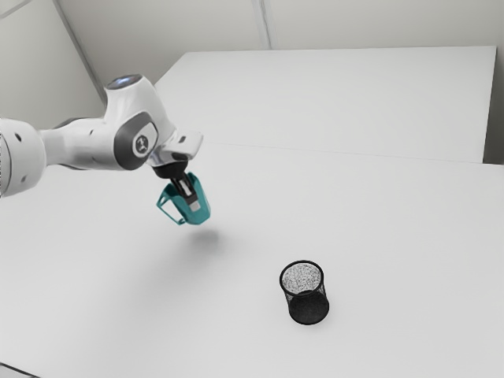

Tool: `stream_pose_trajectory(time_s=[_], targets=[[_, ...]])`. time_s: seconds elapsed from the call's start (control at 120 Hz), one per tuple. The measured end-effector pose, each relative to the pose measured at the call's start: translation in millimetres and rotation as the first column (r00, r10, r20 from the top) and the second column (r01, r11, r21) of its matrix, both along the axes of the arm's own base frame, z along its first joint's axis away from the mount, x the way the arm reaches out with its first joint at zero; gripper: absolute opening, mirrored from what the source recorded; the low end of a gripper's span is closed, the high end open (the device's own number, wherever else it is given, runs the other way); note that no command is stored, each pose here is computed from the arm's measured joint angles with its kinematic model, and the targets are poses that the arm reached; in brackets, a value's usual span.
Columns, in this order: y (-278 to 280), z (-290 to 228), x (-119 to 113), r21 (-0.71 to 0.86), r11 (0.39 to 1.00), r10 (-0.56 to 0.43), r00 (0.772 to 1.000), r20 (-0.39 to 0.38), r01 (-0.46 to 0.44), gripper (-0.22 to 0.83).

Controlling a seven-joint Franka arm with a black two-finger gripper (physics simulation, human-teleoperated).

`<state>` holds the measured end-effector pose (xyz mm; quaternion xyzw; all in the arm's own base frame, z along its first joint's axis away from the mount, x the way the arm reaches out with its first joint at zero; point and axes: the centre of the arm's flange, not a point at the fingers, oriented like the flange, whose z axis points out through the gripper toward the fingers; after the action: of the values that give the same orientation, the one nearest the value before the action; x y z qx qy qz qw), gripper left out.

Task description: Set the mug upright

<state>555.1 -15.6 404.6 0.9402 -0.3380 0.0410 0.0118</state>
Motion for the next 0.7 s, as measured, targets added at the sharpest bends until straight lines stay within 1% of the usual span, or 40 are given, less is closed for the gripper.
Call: stream_pose_trajectory(time_s=[0.083, 0.167, 0.342, 0.5, 0.7], targets=[[-3, -7, 2, 0.042, 0.999, 0.003, 1.000, 0.000, -0.002, -0.16], [5, -16, 1, 0.066, 0.997, 0.033, 0.999, -0.005, -0.033, -0.16], [32, -26, -25, 0.076, 0.991, 0.111, 0.994, -0.003, -0.111, -0.16], [55, -41, -33, 0.083, 0.979, 0.188, 0.982, -0.002, -0.187, -0.16], [81, -52, -34, 0.086, 0.959, 0.269, 0.963, 0.012, -0.269, -0.16]])
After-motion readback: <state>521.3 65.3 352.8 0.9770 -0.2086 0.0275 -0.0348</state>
